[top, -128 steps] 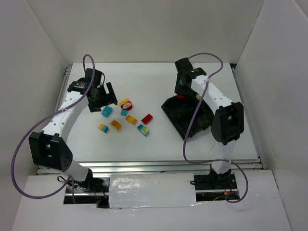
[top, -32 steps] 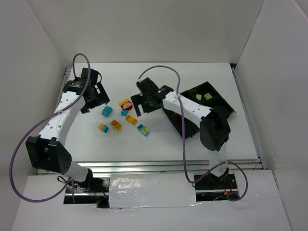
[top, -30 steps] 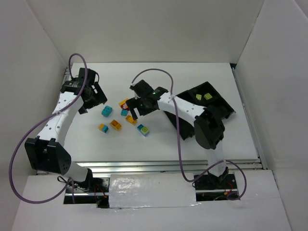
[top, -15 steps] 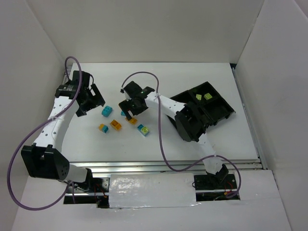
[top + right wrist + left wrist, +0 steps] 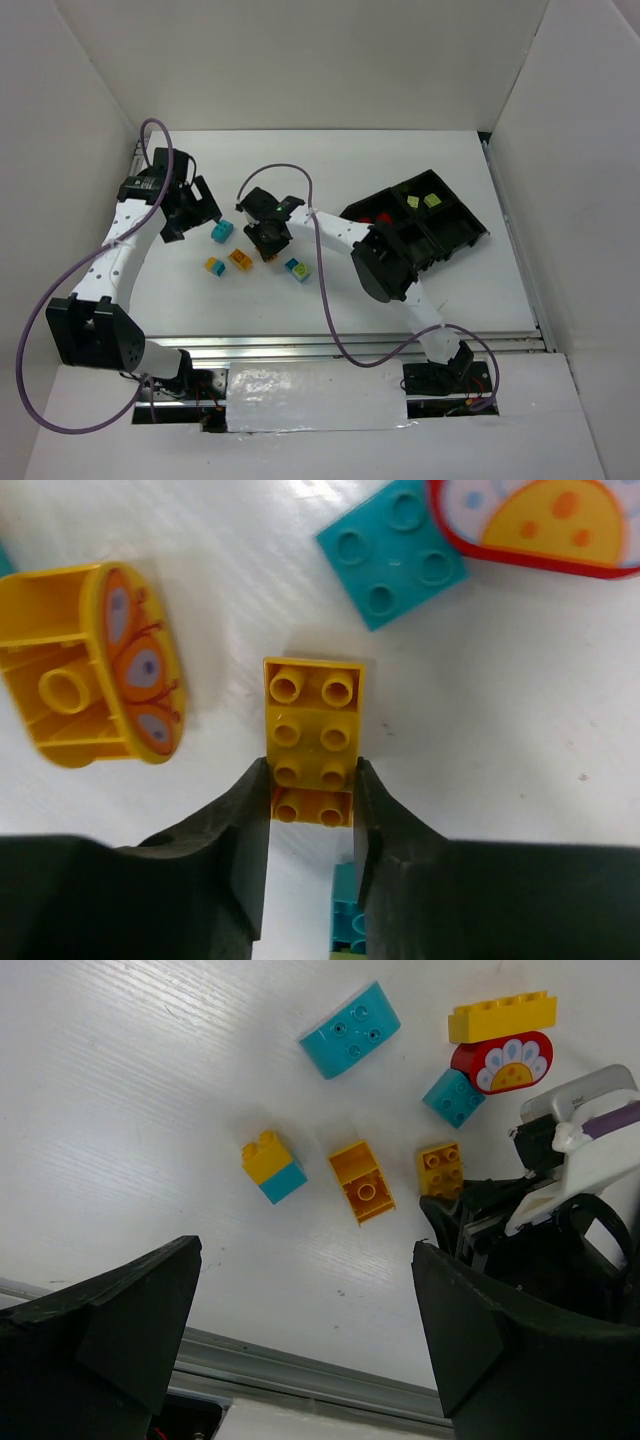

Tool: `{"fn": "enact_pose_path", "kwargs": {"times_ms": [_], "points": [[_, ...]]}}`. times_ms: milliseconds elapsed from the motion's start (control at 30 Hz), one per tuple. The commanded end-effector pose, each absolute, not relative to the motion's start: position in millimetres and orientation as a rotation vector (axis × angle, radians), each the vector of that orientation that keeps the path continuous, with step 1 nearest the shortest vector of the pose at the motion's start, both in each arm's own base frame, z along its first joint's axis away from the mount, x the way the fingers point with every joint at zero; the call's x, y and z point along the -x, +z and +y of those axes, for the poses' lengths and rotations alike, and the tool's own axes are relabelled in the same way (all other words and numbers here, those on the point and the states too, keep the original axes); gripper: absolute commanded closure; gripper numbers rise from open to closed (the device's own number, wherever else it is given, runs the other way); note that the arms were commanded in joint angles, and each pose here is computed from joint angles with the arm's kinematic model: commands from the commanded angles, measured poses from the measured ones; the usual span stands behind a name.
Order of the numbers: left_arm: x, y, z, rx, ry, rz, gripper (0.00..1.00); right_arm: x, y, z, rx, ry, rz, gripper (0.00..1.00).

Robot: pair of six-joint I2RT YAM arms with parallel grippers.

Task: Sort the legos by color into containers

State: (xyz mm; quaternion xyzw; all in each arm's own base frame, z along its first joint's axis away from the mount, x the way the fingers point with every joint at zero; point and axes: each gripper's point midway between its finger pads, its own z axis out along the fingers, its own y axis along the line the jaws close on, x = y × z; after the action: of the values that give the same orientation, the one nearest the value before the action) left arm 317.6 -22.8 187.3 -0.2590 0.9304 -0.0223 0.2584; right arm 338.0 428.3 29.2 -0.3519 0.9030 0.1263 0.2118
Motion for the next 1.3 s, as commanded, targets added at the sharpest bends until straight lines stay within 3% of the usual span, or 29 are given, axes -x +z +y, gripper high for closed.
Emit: {"fn": "enact_pose_path", "kwargs": {"times_ms": [0,67,233,400,533,733,1000,1167,1200,1233,1267], "points": [[-324,187,-25,0.666,-0.083,2.517,0.01,-365,50,421,0.866,0.307,2.469,0.91],[-325,188,-25,0.664,-0.082,2.514,0.01,-371,72,418,0.809,0.306,2.441,1.00],[-327,192,-23,0.661,-0.077,2.492,0.01,-400,161,380,0.517,0.361,2.346,1.00],[-330,193,-22,0.664,-0.078,2.473,0.01,-431,206,254,0.018,0.409,2.383,1.00],[-332,195,-21,0.668,-0.076,2.455,0.00,-428,196,140,-0.345,0.194,2.421,1.00],[-335,195,-20,0.659,-0.063,2.470,0.01,-380,151,-2,-0.869,0.005,2.438,1.00],[-340,187,-26,0.626,-0.088,2.501,0.01,-349,123,-62,-1.062,-0.192,2.414,1.00],[-341,187,-30,0.609,-0.115,2.508,0.01,-364,118,-70,-1.103,-0.210,2.408,0.94],[-341,187,-30,0.604,-0.116,2.508,0.01,-367,120,-70,-1.098,-0.202,2.408,0.89],[-341,187,-30,0.603,-0.121,2.509,0.01,-373,123,-69,-1.092,-0.193,2.406,0.83],[-341,187,-31,0.601,-0.123,2.511,0.01,-376,124,-69,-1.094,-0.191,2.404,0.54]]}}
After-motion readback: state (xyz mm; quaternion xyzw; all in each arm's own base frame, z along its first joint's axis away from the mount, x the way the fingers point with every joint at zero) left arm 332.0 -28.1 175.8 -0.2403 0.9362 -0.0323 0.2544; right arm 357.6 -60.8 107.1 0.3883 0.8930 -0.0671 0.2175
